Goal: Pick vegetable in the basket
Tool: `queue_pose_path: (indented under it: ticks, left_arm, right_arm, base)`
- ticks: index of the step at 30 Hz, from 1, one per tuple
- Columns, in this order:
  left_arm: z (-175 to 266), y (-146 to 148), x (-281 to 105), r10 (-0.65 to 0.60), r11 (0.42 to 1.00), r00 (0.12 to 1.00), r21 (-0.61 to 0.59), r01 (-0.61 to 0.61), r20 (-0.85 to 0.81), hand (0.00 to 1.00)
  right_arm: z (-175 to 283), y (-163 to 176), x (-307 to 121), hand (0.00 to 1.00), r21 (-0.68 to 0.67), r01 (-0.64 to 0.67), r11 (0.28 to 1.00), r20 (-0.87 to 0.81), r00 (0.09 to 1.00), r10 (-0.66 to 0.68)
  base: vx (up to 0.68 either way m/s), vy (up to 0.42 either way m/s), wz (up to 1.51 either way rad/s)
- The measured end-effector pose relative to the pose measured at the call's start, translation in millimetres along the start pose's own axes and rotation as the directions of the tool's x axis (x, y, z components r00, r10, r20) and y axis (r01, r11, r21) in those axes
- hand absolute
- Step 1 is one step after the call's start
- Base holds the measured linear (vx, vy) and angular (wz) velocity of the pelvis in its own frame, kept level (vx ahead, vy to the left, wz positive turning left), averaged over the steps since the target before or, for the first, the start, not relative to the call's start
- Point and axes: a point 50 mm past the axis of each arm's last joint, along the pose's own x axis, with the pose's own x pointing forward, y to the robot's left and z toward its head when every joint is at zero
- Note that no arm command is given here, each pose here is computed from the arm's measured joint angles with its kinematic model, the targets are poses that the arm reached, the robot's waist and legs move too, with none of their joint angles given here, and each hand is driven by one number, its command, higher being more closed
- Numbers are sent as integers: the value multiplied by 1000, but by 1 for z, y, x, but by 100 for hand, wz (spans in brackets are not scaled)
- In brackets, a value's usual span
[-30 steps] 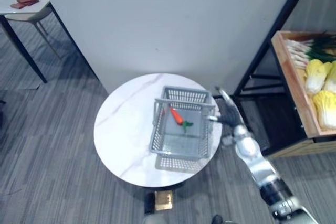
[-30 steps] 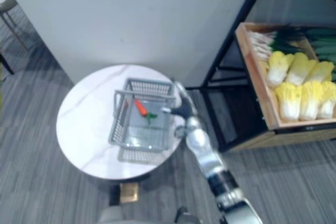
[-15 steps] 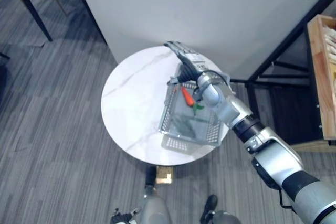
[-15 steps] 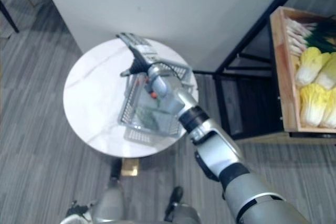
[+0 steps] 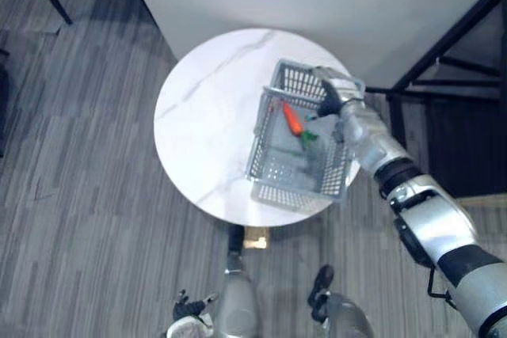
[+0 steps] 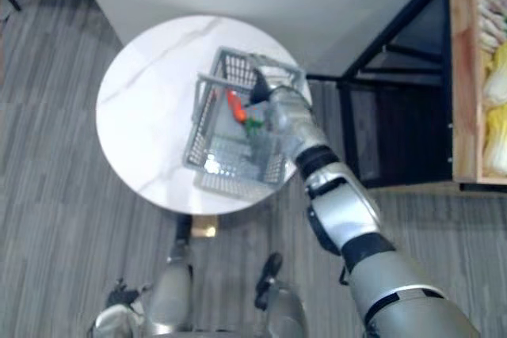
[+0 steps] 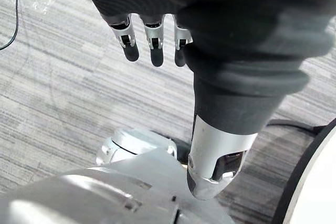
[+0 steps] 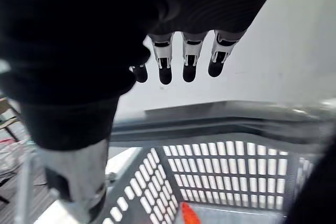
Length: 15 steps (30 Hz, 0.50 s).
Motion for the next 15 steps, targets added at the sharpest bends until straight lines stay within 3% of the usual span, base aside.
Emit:
queue_pose_path:
  ticks: [15]
  left_arm:
    - [12, -8, 2, -46, 995, 998, 95, 42, 47, 0]
  right_arm:
    - [-21, 3, -5, 0, -48, 43, 998, -69, 997, -47]
  base:
    - [-3, -1, -6]
